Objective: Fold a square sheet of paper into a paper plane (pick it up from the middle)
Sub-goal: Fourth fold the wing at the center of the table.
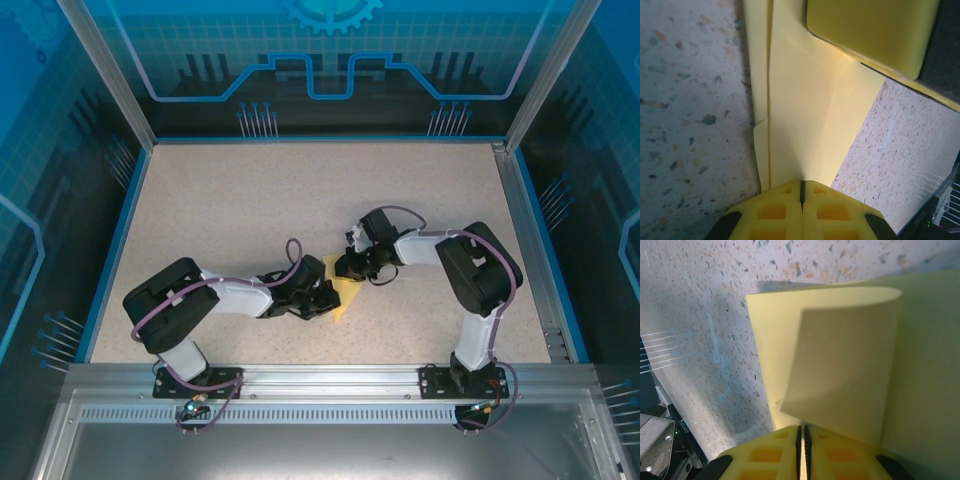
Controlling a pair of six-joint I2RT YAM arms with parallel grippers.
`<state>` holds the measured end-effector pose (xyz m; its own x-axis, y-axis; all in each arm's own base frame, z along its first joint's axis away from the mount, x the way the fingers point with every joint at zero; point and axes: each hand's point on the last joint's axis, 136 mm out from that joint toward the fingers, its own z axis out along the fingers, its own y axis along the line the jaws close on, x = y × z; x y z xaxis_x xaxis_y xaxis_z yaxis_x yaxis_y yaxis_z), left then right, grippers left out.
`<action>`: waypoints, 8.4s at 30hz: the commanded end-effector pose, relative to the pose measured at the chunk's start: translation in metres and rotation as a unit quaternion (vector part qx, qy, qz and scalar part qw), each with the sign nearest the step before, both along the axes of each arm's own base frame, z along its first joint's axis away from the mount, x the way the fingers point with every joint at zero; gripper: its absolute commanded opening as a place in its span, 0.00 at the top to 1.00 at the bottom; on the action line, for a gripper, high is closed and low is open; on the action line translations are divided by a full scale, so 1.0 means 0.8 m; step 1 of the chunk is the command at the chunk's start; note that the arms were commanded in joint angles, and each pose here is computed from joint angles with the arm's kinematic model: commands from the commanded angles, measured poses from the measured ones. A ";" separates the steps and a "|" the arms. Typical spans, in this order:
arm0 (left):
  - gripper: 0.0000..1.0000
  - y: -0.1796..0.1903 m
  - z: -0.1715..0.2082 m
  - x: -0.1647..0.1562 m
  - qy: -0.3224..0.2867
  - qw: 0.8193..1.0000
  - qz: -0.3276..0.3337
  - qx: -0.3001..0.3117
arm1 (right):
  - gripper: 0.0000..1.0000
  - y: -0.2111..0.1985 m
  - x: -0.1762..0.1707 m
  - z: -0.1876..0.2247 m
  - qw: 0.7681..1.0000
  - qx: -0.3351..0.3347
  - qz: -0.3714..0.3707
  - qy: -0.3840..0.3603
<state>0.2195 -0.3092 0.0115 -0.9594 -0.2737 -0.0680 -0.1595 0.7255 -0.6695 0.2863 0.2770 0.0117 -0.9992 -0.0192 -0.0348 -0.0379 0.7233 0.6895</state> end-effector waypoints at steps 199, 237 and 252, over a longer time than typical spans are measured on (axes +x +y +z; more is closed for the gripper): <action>0.94 0.034 -0.007 0.001 0.091 0.994 -0.057 -0.002 | 0.92 -0.005 -0.024 -0.050 0.999 -0.048 -0.008 0.003; 0.83 0.085 0.041 -0.048 0.060 0.992 -0.092 0.056 | 0.85 0.013 -0.006 0.000 0.999 -0.027 0.004 -0.032; 0.62 0.078 0.063 0.010 -0.008 0.993 -0.066 0.097 | 0.64 -0.053 -0.025 0.054 0.990 -0.093 -0.054 -0.089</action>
